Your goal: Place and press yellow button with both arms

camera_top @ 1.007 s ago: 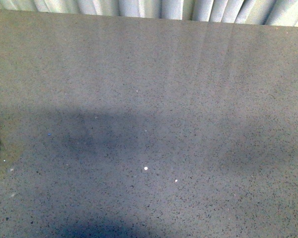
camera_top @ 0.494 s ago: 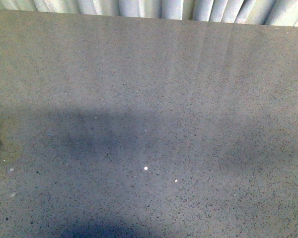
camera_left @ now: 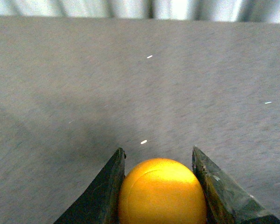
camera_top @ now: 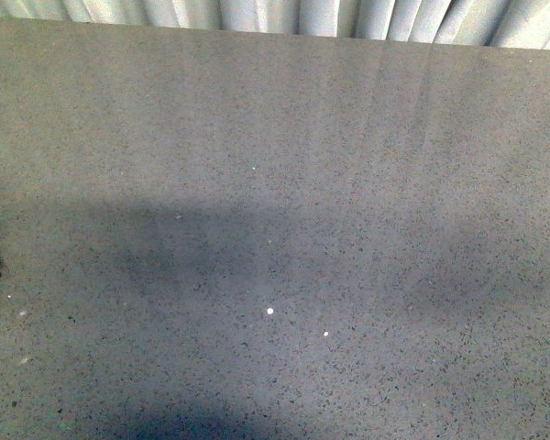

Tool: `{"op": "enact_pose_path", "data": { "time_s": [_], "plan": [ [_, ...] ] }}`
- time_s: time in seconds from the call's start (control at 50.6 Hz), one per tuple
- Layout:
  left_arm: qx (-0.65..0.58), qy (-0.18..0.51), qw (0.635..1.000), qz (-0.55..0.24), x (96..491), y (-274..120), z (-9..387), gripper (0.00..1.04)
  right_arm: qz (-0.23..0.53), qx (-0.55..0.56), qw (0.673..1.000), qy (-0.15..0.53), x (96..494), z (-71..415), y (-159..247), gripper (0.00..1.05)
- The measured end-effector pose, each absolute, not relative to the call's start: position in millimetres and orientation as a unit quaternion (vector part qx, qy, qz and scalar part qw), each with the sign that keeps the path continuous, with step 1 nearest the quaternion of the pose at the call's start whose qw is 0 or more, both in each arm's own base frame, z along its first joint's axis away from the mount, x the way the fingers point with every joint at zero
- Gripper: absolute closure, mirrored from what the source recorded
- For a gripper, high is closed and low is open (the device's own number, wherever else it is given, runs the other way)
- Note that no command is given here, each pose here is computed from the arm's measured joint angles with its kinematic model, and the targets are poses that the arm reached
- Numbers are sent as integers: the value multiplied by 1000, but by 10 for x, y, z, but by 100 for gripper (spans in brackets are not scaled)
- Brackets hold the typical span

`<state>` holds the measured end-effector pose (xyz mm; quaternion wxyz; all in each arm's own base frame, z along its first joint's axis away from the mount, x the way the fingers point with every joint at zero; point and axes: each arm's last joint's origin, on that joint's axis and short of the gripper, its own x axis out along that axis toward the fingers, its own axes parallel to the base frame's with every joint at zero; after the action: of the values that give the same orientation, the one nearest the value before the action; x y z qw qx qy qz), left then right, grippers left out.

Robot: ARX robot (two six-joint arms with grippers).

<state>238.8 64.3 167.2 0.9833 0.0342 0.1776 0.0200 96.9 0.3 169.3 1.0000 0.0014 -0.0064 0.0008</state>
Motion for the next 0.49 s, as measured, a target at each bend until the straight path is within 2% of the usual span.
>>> {"op": "enact_pose_path", "data": {
  "time_s": [0.059, 0.079, 0.178, 0.355, 0.494],
  "plan": [
    [29, 166, 985, -26, 2490, 343, 1740, 71, 1, 1, 1000, -6, 969, 1693, 3, 9],
    [21, 163, 982, -91, 2602, -129, 1743, 71, 1, 1, 1000, -6, 969, 1693, 3, 9],
    [25, 174, 971, -163, 2675, -682, 1621, 71, 1, 1, 1000, -6, 969, 1693, 3, 9],
    [40, 197, 955, -220, 2712, -1232, 1349, 71, 1, 1, 1000, -6, 969, 1693, 3, 9],
    [47, 211, 948, -234, 2747, -1453, 1164, 71, 1, 1, 1000, -6, 969, 1693, 3, 9]
  ]
}}
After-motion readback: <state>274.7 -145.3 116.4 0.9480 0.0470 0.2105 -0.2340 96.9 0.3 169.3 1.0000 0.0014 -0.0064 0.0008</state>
